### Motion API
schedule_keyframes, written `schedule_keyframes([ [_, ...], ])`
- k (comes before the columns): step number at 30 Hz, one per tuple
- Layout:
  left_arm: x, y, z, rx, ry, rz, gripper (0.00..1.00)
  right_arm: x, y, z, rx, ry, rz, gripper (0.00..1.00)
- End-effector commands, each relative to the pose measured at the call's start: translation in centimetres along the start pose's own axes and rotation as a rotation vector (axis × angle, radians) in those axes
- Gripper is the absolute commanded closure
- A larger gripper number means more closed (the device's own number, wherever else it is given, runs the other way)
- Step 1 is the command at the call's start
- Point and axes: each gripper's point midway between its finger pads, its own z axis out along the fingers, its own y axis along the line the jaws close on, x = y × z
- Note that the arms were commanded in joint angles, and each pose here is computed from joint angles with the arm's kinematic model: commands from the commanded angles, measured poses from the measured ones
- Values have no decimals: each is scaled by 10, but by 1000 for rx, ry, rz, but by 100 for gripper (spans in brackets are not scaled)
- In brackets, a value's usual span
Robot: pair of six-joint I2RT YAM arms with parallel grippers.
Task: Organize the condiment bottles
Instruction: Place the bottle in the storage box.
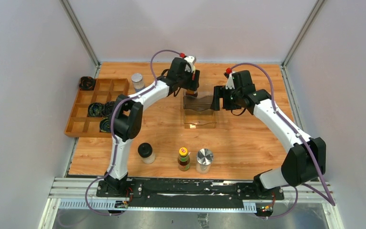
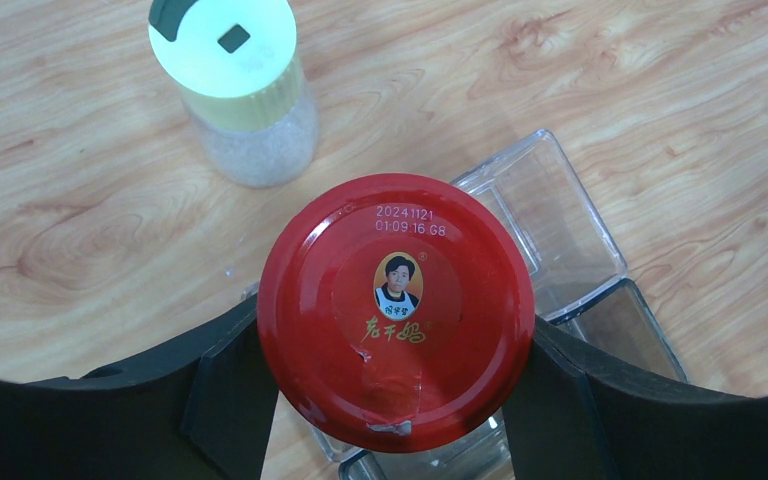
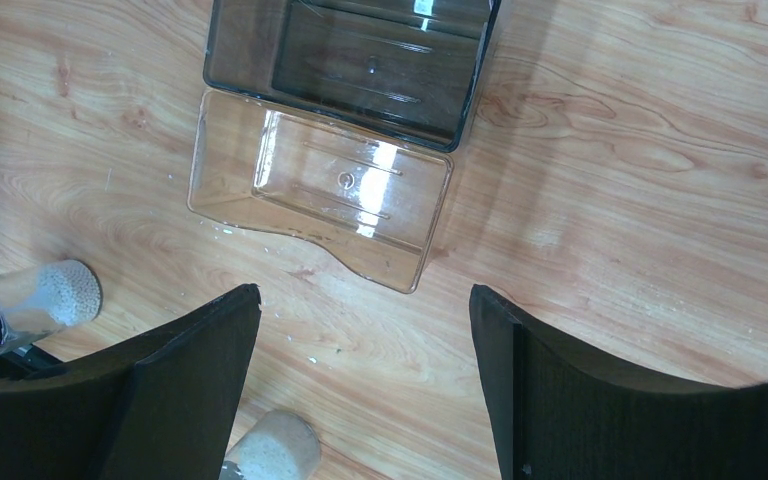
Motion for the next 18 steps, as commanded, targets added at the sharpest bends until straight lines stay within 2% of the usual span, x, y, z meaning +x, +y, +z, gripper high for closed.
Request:
schedule_keyframes([
  [1, -38, -5, 0, 37, -138, -5, 33, 9, -2, 7, 7, 28, -18, 18],
  [18, -23, -1, 8, 43, -121, -16, 33, 13, -3, 13, 5, 45, -14, 18],
])
